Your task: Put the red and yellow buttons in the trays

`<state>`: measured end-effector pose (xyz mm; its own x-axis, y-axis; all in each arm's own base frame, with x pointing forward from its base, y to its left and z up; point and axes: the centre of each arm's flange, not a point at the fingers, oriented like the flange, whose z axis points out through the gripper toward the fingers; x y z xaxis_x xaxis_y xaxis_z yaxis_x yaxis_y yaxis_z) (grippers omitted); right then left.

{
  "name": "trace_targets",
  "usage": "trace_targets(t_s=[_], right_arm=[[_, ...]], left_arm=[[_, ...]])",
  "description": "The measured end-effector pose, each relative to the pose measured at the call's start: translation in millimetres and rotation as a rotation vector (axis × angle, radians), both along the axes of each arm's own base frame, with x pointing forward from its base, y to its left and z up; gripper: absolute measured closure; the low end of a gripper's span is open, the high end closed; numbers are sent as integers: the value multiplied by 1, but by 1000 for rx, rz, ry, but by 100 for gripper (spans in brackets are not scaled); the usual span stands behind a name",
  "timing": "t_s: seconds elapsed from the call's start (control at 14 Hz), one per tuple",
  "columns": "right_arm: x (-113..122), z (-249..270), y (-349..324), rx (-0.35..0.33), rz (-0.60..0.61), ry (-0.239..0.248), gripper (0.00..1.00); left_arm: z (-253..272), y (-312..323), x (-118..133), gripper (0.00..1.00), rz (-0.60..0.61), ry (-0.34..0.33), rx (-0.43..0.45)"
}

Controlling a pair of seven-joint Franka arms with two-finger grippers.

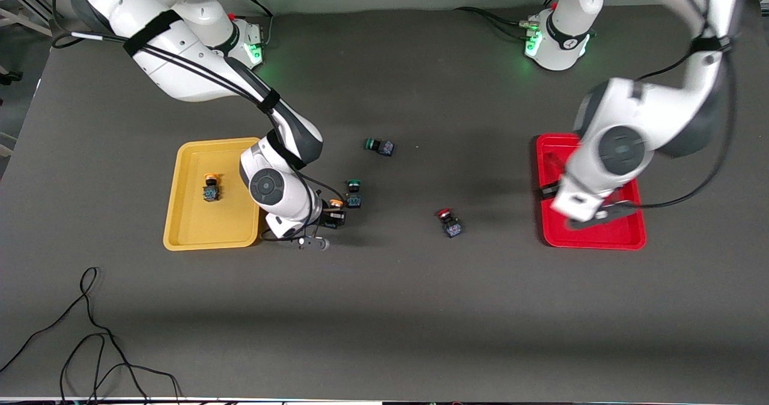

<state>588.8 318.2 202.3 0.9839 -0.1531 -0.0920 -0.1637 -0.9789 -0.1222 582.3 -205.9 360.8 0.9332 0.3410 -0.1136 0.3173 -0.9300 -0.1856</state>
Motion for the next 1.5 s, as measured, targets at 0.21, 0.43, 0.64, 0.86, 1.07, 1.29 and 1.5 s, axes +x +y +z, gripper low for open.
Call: trace_targets(t_s=[0.21,0.43,0.64,0.86,1.07,1.29,1.5], right_arm=[[25,79,-10,-45,-7,-2,58],[43,125,-50,-82,4,4,58],[61,121,-114,-88,42,21,58],[60,110,-149,-92,71,45,58],[47,91,-174,-87,102,26,58],[30,66,-208,-80,124,6,58],[13,42,-218,-75,127,-10,58]], left_arm=[[-43,-88,29,0,140,7,-72],[-90,-120,49,0,228,-29,-139],[-116,-134,52,0,249,-59,-172],[-148,-146,43,4,245,-61,-179],[-172,-151,27,20,230,-51,-180],[-186,-157,12,38,212,-37,-174],[-178,-157,12,55,211,-32,-162]])
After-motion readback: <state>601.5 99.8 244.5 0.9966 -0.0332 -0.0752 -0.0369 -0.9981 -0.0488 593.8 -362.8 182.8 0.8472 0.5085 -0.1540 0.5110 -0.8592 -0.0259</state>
